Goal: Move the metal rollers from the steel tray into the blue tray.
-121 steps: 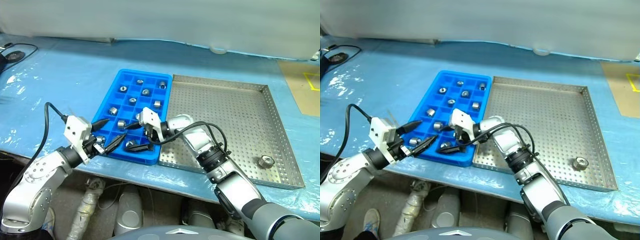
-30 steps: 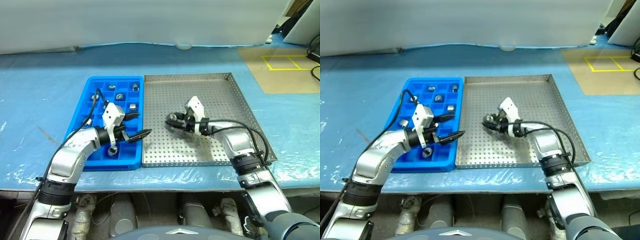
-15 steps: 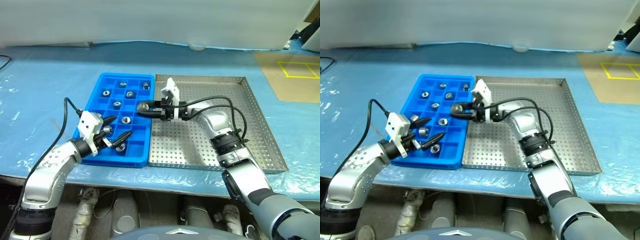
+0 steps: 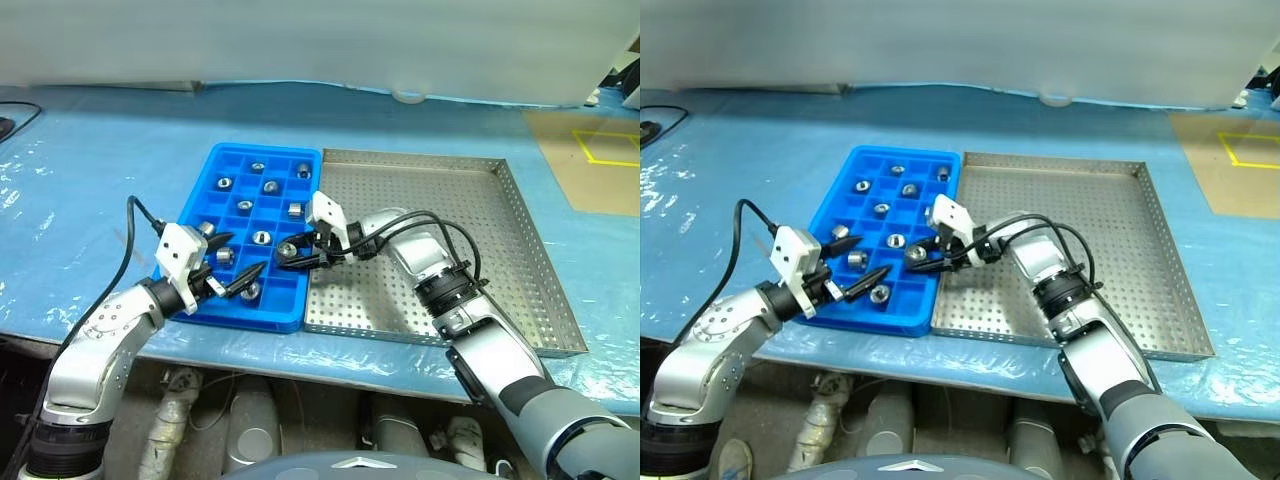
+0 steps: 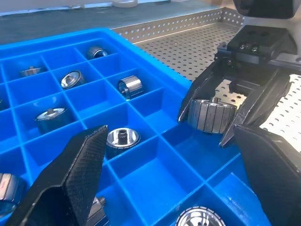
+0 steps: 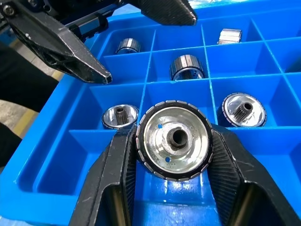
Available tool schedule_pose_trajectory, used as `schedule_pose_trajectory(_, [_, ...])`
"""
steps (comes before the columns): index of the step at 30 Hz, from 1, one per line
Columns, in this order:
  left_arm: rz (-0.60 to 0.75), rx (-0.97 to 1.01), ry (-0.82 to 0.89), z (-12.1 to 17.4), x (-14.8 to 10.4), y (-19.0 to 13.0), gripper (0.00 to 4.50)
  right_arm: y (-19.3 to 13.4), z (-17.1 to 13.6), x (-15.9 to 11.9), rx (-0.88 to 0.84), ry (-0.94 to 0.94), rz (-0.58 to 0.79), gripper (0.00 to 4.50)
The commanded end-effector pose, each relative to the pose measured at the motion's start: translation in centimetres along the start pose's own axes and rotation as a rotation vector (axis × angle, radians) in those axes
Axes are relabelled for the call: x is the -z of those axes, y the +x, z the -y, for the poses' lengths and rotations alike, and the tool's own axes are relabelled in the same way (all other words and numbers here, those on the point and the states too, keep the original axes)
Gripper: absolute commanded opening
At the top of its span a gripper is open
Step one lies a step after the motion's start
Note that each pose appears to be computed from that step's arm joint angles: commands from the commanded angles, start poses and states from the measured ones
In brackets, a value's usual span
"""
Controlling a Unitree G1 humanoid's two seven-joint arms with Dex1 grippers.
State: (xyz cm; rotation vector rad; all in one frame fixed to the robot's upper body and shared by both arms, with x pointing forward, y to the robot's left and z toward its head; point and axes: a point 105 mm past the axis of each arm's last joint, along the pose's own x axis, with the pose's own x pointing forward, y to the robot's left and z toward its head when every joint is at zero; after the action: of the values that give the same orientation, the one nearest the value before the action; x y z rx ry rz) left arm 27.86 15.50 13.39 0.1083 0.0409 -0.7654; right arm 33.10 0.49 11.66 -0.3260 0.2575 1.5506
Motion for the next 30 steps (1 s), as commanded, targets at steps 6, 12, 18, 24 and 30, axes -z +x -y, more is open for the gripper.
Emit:
schedule_pose_trajectory(6, [0.035, 0.128, 0.015, 0.9, -1.0, 2.3, 4.50, -2.2, 1.4, -1.6, 0.158, 0.006, 0.104, 4.31])
schedule_pose_trajectory(12, [0.057, 0.262, 0.020, 1.3, -1.4, 5.3, 4.50, -7.4, 2.3, -0.6, 0.365, 0.069, 0.137, 4.31])
schedule_pose_trajectory(18, [0.079, 0.367, 0.027, 1.6, -1.9, 7.7, 4.50, -12.1, 1.6, 1.7, 0.563, 0.123, 0.120, 4.31])
schedule_pose_trajectory(24, [0.220, 0.296, 0.006, -0.2, -3.9, 10.2, 4.50, -15.3, 0.9, 0.0, 0.738, 0.179, 0.334, 4.31])
schedule_pose_trajectory(30, [0.236, 0.337, -0.010, 0.9, -3.6, 10.7, 4.50, -16.6, 0.8, -0.2, 0.813, 0.195, 0.387, 4.31])
